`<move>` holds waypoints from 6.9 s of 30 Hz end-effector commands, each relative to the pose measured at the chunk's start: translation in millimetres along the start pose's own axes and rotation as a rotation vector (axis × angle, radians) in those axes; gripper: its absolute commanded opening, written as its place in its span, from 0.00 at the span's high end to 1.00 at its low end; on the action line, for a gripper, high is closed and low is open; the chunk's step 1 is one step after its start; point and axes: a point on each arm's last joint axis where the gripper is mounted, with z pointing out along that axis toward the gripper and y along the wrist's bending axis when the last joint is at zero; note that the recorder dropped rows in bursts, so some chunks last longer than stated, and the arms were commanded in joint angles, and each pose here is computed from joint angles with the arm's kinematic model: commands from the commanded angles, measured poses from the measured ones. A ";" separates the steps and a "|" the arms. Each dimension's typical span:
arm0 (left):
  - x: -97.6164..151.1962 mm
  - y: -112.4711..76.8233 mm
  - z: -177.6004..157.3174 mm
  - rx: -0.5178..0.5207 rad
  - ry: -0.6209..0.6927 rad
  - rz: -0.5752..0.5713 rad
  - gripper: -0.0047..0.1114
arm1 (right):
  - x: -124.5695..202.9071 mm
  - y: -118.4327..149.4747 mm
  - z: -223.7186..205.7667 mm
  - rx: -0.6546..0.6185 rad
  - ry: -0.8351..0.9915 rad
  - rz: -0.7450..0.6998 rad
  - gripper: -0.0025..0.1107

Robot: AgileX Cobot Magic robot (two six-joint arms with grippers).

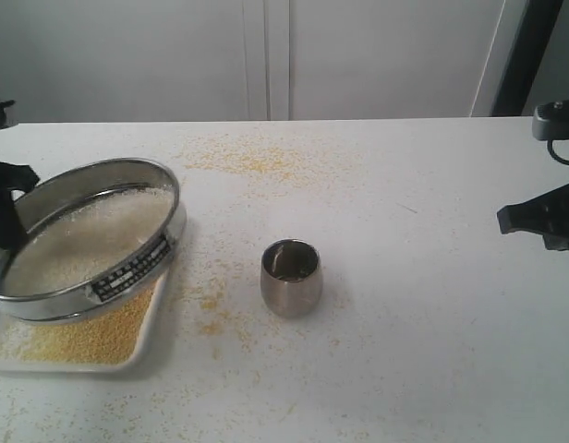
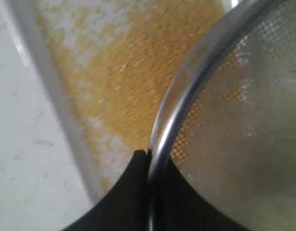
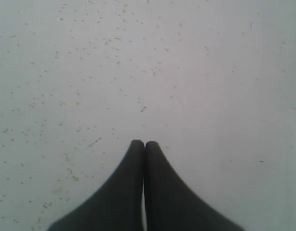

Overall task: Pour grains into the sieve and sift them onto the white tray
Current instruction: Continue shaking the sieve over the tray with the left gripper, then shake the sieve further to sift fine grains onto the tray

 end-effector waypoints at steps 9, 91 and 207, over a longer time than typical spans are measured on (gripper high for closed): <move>13.8 45.9 -18.7 -0.279 -0.006 -0.245 0.96 | -2.2 -2.9 -2.1 0.007 -0.028 0.008 0.98; 2.9 20.9 4.0 0.026 -0.061 -0.198 0.96 | -2.1 -2.8 -2.1 0.005 -0.027 0.010 0.98; -8.5 -21.1 13.8 0.236 -0.067 0.083 0.96 | -2.1 -2.6 -2.1 0.003 -0.027 0.036 0.98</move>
